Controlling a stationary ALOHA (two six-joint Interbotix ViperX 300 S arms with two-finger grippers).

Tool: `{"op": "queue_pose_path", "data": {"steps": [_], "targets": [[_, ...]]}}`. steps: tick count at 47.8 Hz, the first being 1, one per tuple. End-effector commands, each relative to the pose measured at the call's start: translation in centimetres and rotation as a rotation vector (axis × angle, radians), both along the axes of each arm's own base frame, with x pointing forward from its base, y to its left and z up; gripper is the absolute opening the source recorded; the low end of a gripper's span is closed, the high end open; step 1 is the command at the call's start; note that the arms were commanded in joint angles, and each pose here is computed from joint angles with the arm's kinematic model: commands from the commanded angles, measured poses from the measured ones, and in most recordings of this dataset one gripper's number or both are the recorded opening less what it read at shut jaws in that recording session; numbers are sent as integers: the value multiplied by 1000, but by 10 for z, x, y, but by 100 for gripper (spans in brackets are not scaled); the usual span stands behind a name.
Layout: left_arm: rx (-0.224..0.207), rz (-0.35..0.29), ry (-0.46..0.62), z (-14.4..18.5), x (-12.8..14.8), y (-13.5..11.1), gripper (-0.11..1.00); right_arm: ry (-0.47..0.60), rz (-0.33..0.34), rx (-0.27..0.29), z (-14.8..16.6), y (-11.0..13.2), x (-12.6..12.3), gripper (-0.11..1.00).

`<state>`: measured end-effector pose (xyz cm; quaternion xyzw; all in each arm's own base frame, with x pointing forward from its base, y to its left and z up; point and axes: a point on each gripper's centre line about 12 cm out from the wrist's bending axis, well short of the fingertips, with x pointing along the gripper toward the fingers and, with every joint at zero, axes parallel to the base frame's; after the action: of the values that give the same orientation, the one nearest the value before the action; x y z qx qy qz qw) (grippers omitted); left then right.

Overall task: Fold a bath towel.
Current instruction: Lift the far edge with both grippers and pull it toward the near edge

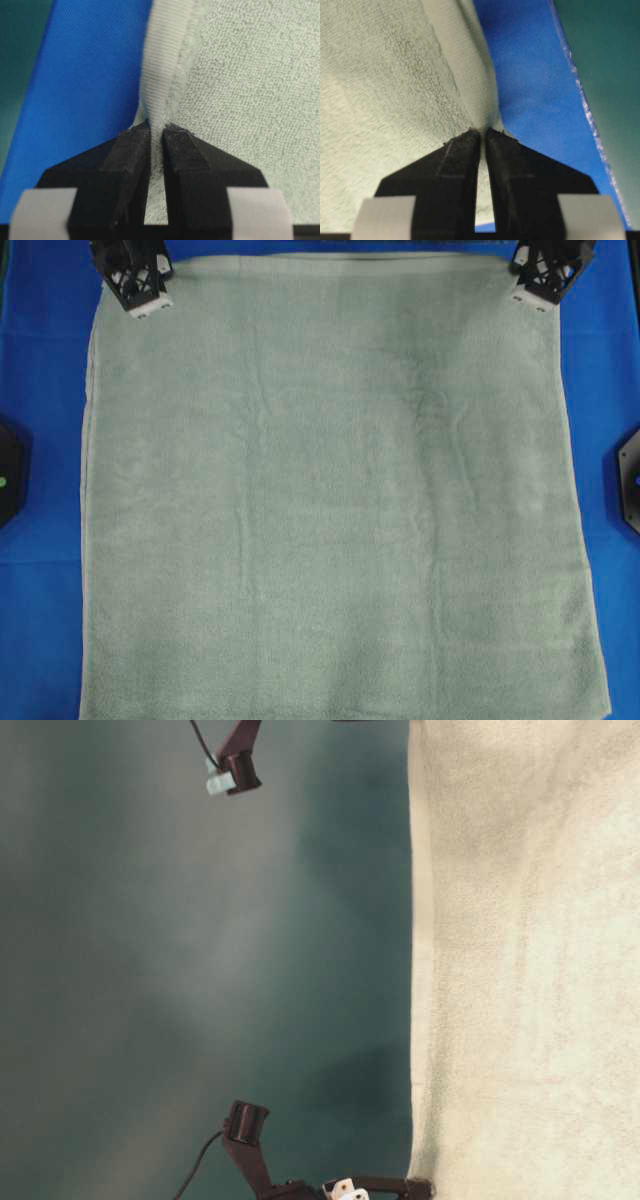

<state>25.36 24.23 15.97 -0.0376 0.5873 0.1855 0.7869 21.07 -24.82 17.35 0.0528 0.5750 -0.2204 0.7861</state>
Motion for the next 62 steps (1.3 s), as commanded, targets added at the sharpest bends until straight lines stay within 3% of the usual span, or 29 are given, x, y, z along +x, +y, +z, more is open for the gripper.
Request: {"op": "queue_pose_path", "data": {"steps": [1, 7, 16, 19, 25, 28, 38, 45, 53, 62], "targets": [[17, -2, -18, 10, -1, -6, 4, -22, 2, -17, 9, 6, 1, 7], [-26, 40, -27, 4, -1, -28, 4, -15, -4, 28, 3, 31, 1, 7], [-91, -133, -4, -13, 7, -120, 4, 5, 44, 126, -10, 110, 7, 7], [-118, -119, -27, -15, 11, -147, 4, 1, 75, 154, -13, 144, 9, 7], [-200, -9, -51, -20, 15, -198, 4, -18, 107, 213, -16, 204, 10, 7], [-230, 12, -50, -22, 17, -224, 4, -25, 117, 245, -17, 231, 10, 7], [-309, -78, -49, -23, 24, -324, 4, -12, 164, 351, -21, 324, 3, 7], [-365, -87, -41, -23, 28, -386, 4, -4, 183, 413, -25, 382, -4, 7], [-396, -116, -28, -24, 29, -439, 4, 19, 212, 434, -31, 439, -9, 7], [-410, -154, -39, -17, 41, -479, 4, 66, 214, 413, -37, 470, -20, 7]]}}
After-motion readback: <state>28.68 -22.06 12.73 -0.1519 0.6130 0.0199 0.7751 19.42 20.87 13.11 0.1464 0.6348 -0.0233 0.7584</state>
